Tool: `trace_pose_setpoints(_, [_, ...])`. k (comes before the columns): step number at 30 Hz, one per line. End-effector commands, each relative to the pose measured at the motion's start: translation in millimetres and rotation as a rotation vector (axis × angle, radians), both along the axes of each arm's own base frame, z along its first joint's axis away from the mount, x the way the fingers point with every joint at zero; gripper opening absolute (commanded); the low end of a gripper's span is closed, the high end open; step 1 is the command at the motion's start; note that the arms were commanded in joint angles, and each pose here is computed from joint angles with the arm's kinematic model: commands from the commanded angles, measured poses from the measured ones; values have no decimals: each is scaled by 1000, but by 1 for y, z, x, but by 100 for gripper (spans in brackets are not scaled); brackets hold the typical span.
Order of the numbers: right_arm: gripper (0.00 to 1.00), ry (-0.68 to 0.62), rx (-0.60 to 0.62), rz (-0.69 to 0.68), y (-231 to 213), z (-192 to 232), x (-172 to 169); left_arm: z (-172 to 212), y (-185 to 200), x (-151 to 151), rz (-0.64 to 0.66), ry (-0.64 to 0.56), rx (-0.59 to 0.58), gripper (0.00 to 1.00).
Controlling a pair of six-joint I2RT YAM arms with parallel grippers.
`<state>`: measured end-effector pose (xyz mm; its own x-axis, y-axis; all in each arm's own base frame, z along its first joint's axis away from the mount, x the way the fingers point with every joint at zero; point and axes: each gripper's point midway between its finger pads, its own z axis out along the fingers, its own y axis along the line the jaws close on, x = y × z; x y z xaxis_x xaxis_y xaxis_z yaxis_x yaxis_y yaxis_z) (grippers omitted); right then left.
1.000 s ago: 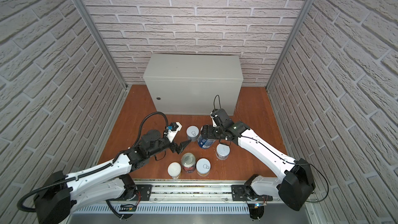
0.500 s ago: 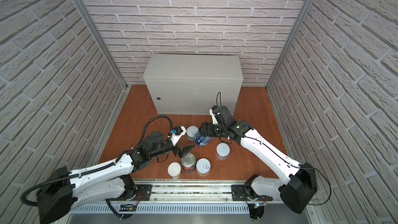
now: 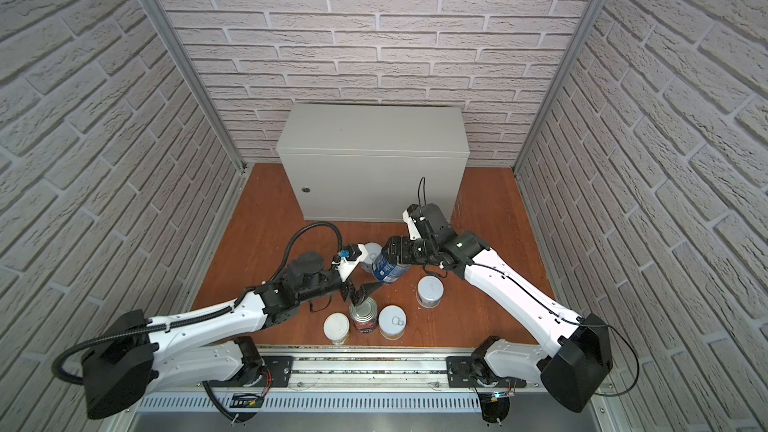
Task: Place and organize the canned foods onto the counter
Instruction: 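Close the left gripper on the blue can beside the right gripper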
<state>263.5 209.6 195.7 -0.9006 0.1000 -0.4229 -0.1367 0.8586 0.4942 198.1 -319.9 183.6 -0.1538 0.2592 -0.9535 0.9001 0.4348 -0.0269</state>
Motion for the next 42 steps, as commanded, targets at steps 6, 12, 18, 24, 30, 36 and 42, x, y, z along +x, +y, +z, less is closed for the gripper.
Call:
trace_pose_setpoints(6, [62, -192, 184, 39, 17, 73, 8, 25, -19, 7, -19, -33, -71, 98])
trace_pose_setpoints(12, [62, -190, 214, 60, 20, 75, 3, 31, -22, 10, -4, -36, -93, 98])
trace_pose_setpoints(18, [62, -187, 244, 82, 24, 80, -1, 37, -30, 13, -18, -42, -109, 98])
trace_pose_setpoints(24, [62, -191, 295, 99, 31, 88, -1, 41, -37, 14, -37, -35, -138, 98])
trace_pose_setpoints(30, [62, -192, 334, 109, 37, 94, 1, 39, -38, 15, -29, -26, -152, 98])
trace_pose_setpoints(36, [61, -179, 351, 116, 41, 92, 1, 42, -36, 16, -19, -29, -171, 98])
trace_pose_setpoints(42, [61, -175, 372, 119, 43, 94, 1, 40, -35, 18, -3, -23, -177, 94])
